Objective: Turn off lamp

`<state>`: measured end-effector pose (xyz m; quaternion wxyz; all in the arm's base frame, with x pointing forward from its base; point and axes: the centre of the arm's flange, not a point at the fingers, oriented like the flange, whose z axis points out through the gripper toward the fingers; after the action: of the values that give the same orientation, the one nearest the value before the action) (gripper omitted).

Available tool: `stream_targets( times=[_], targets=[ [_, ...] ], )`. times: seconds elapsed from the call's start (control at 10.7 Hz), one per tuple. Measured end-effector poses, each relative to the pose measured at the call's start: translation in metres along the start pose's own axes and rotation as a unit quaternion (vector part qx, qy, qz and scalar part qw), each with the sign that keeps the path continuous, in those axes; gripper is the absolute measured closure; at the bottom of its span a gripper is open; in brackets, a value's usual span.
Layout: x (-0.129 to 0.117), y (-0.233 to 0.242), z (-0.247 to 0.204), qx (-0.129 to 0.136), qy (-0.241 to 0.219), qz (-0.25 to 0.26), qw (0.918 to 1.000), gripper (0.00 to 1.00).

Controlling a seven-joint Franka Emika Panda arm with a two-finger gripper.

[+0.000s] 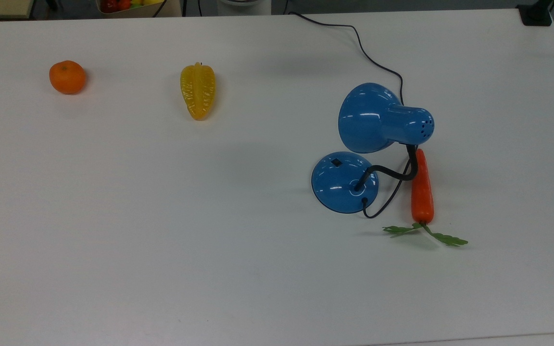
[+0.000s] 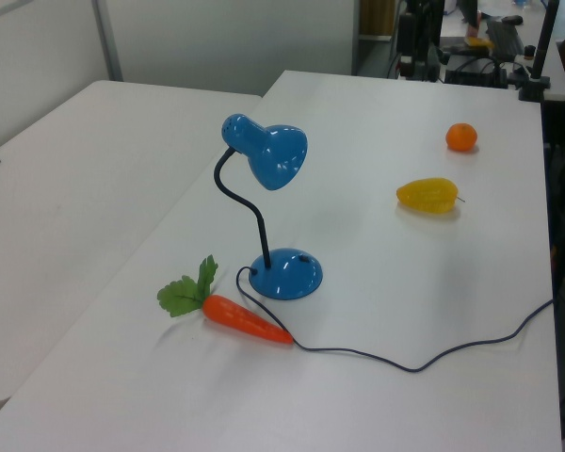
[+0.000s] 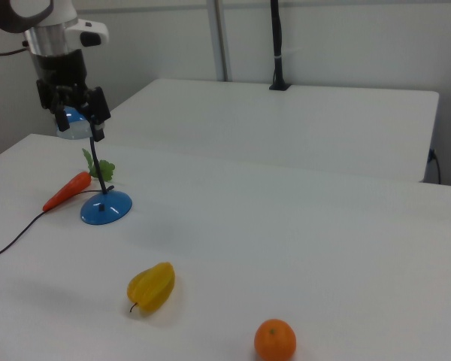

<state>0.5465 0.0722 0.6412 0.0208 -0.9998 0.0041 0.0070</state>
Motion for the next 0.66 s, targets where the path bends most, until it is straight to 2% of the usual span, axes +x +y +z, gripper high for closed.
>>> stream_targets(
  times=[0.19,0.47,0.66],
  targets=[
    [0.006,0.02,-0.006,0.018,0.018,-0.039,0.9989,0.0],
    [0.016,0.033,-0.01,0.017,0.057,-0.099,0.9933,0.0],
    [0.022,0.033,-0.011,0.016,0.08,-0.107,0.9909,0.0]
  ],
)
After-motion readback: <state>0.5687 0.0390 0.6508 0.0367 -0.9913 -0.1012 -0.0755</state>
